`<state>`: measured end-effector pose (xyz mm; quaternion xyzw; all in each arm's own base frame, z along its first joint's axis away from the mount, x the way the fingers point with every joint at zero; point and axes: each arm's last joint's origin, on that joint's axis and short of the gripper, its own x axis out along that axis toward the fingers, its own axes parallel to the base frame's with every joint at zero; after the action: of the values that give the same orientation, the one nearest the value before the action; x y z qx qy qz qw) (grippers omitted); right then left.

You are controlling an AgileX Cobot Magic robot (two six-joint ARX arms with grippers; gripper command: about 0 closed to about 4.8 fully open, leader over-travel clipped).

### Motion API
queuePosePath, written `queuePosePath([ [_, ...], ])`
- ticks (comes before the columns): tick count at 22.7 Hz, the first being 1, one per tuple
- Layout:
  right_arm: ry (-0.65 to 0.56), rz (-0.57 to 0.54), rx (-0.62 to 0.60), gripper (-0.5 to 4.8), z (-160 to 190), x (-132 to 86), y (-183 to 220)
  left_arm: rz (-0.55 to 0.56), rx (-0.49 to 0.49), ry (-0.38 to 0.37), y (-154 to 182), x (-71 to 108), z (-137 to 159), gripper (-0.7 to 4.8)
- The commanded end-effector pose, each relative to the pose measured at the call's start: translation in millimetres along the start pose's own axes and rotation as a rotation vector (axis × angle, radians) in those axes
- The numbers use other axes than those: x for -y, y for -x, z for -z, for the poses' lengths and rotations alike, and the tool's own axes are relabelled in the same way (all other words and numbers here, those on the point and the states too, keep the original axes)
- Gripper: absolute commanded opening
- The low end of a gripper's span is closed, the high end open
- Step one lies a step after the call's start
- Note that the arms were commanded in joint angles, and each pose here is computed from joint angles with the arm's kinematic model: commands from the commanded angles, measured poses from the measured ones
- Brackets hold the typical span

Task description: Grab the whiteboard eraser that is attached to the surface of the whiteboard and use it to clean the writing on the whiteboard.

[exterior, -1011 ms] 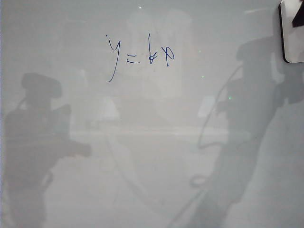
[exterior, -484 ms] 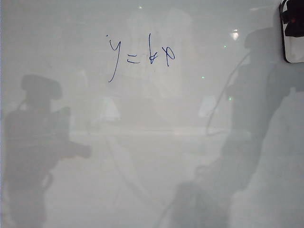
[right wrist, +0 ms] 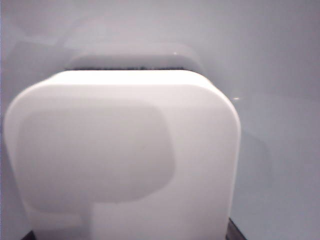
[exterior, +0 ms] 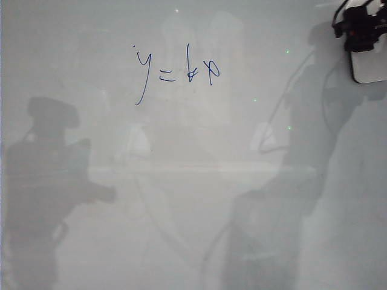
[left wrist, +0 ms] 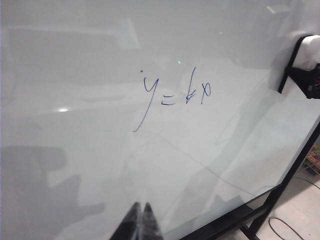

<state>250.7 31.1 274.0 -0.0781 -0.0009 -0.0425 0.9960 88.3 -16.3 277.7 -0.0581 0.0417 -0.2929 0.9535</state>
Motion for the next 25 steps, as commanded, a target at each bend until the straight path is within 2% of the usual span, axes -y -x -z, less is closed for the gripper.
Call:
queuePosePath([
  [1, -0.005, -0.087, 0.032, 1.44, -8, -17, 2, -0.063, 0.005, -0.003, 0, -1.3, -1, -0.06],
  [4, 0.009, -0.173, 0.015, 1.44, -10, -36, 11, -0.089, 0.005, -0.002, 1, -2.1, -1, -0.06],
  [7, 0.101, -0.237, 0.011, 1.43, -15, -59, 22, -0.090, 0.004, -0.017, 1, -2.1, -1, -0.06],
  [10, 0.173, -0.264, 0.001, 1.44, -28, -81, 32, -0.141, 0.001, -0.059, 1, -3.6, 0, -0.06],
  [13, 0.195, -0.266, 0.010, 1.44, -44, -101, 37, -0.190, 0.004, -0.066, 1, -5.1, -1, -0.06],
  [15, 0.271, -0.308, -0.006, 1.48, -66, -134, 31, -0.203, 0.006, -0.067, 1, -5.5, -1, -0.06],
  [18, 0.297, -0.289, -0.034, 1.49, -69, -155, 21, -0.202, 0.005, -0.067, 1, -5.5, -1, -0.06],
  [21, 0.312, -0.263, -0.061, 1.57, -62, -166, 15, -0.202, 0.006, -0.068, 1, -5.4, -1, -0.06],
  [25, 0.309, -0.263, -0.054, 1.71, -55, -166, 16, -0.202, 0.004, -0.084, 1, -5.4, -1, -0.06],
])
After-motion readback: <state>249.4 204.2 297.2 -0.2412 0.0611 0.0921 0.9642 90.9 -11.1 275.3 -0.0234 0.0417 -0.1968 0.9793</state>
